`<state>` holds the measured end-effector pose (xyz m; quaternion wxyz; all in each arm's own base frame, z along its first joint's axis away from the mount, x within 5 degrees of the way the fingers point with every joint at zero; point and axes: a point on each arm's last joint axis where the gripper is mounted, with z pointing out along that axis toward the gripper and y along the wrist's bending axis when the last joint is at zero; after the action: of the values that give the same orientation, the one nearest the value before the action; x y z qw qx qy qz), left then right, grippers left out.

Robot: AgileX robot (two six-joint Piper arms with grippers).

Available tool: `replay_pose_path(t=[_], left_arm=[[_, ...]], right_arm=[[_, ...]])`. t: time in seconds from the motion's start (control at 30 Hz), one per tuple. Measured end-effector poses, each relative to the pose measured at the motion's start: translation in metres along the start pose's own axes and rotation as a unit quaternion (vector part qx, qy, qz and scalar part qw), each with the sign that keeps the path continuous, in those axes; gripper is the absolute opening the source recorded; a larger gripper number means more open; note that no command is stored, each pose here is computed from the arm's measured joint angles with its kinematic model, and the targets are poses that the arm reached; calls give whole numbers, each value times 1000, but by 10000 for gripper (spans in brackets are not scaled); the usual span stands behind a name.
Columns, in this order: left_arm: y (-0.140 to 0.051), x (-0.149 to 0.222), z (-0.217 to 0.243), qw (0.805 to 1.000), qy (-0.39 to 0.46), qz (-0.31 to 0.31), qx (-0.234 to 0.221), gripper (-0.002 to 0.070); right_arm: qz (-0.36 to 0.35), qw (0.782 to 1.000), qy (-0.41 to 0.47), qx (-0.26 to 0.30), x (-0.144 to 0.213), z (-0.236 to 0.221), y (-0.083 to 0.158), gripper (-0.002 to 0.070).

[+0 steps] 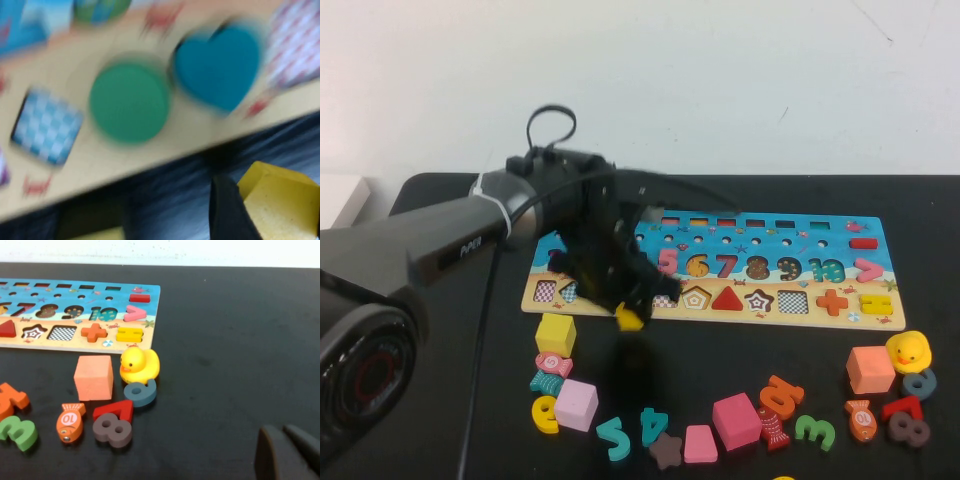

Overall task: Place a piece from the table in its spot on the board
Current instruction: Pick up the "Pentagon", then place the "five-pointed star" into the hole of the five-pointed star

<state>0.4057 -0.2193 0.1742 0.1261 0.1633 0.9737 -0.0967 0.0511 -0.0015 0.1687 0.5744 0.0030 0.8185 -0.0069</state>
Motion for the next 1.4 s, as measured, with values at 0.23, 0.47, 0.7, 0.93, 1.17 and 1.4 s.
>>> replay_pose_path(t=[0.23, 0.47, 0.7, 0.93, 1.17, 1.4], left_arm=[[-17, -29, -20, 993, -104, -2, 62, 308], [-34, -29, -2, 990, -118, 8, 75, 308], [-42, -26, 25, 992, -94, 19, 81, 308], [-44, -32, 36, 992, -88, 50, 80, 308], [-43, -33, 36, 991, -90, 70, 73, 308], [-42, -34, 36, 990, -94, 80, 63, 308]], right_arm=[[0, 1000, 0, 0, 0, 0, 0, 19], [0, 1000, 0, 0, 0, 0, 0, 19], [0, 1000, 0, 0, 0, 0, 0, 19], [0, 1000, 0, 0, 0, 0, 0, 19], [0, 1000, 0, 0, 0, 0, 0, 19], [0, 1000, 0, 0, 0, 0, 0, 19]])
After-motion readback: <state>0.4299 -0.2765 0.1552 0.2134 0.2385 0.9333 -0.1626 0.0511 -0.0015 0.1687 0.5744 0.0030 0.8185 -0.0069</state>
